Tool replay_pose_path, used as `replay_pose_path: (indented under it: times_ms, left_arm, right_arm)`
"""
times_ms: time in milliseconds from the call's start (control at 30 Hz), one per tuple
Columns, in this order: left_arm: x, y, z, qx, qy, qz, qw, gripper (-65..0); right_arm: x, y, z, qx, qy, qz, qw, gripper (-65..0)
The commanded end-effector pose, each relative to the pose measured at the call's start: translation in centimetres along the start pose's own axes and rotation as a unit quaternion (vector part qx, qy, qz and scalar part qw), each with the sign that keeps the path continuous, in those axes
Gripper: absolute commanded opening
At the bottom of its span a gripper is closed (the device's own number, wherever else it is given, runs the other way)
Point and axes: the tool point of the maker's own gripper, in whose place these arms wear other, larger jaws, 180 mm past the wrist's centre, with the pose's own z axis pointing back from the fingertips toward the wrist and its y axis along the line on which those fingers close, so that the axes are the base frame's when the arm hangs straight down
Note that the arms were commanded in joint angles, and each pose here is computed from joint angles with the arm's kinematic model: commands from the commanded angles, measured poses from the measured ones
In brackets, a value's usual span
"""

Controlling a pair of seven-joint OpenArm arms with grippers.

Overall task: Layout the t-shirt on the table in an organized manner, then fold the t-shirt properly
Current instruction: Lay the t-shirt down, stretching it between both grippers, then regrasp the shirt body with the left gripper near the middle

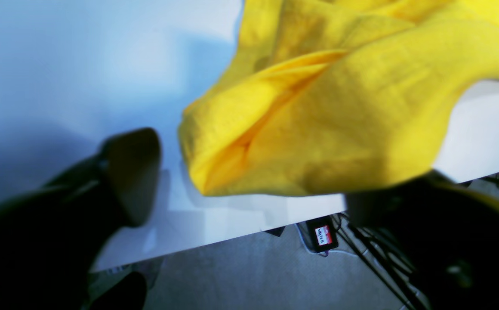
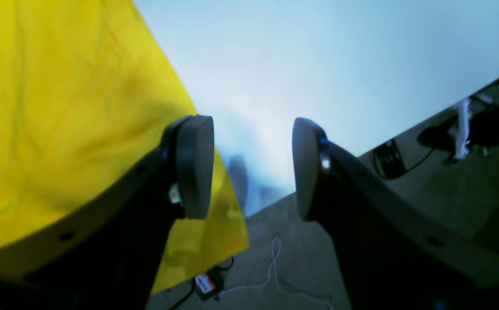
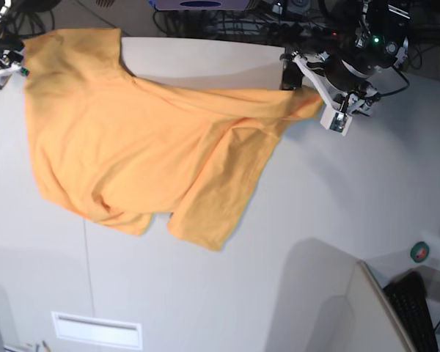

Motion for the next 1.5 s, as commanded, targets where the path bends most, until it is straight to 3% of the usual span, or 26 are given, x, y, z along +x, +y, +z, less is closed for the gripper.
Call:
replay_pose_path:
  times_ms: [0, 133, 267, 400, 533, 600, 767, 967, 1133, 1200, 1367, 1467]
  left_arm:
    - [1.1, -0.6, 0.1, -0.011, -0.018, -0.012, 1.000, -19.7]
    - [-0.1, -2.2, -0.7, -0.032, 0.003, -0.024, 0.999, -48.1]
    - [-2.3, -1.7, -1.6, -0.028, 0.035, -0.015, 0.999, -65.0]
    - [-4.2, -1.5, -1.8, -0.029, 0.071, -0.015, 0.997, -65.0]
    - [-6.2, -1.2, -1.4, -0.028, 0.126, -0.019, 0.991, -65.0]
    - [-6.6, -1.0, -1.2, -0.025, 0.137, -0.019, 0.990, -65.0]
    - [-7.1, -0.7, -1.0, -0.019, 0.145, -0.021, 0.989, -44.6]
    - [-7.5, 1.0, -0.4, -0.008, 0.156, -0.041, 0.987, -42.5]
    - [-9.2, 2.3, 0.8, -0.003, 0.183, -0.074, 0.980, -42.0]
    - [-9.4, 2.5, 1.1, -0.011, 0.188, -0.092, 0.978, -37.8]
    - [-9.6, 3.1, 1.8, -0.042, 0.196, -0.153, 0.968, -17.3]
    - [-8.8, 4.2, 1.9, -0.027, 0.187, -0.145, 0.971, -14.0]
  right_arm:
    - [1.1, -0.3, 0.3, -0.002, -0.018, 0.005, 0.9998, -36.5]
    - [1.7, 2.0, -0.2, 0.025, -0.024, 0.011, 0.9994, -36.5]
    - [2.1, 6.1, -0.5, 0.072, -0.027, 0.027, 0.9967, -36.6]
    - [2.1, 10.3, -1.2, 0.120, -0.023, 0.038, 0.9917, -37.8]
    - [1.1, 13.0, -3.0, 0.145, 0.002, 0.036, 0.9887, -46.2]
    - [0.3, 13.8, -4.1, 0.153, 0.022, 0.043, 0.9871, -47.1]
    - [-2.6, 14.6, -6.5, 0.161, 0.075, 0.068, 0.9818, -44.1]
    - [-3.6, 13.5, -9.0, 0.144, 0.109, 0.069, 0.9811, -44.3]
    - [-3.0, 12.8, -9.8, 0.136, 0.111, 0.070, 0.9819, -44.3]
    - [-2.6, 12.9, -10.0, 0.136, 0.107, 0.069, 0.9825, -44.3]
    - [-0.1, 13.3, -10.7, 0.137, 0.085, 0.066, 0.9848, -44.3]
    - [0.3, 13.5, -10.8, 0.138, 0.083, 0.066, 0.9848, -44.3]
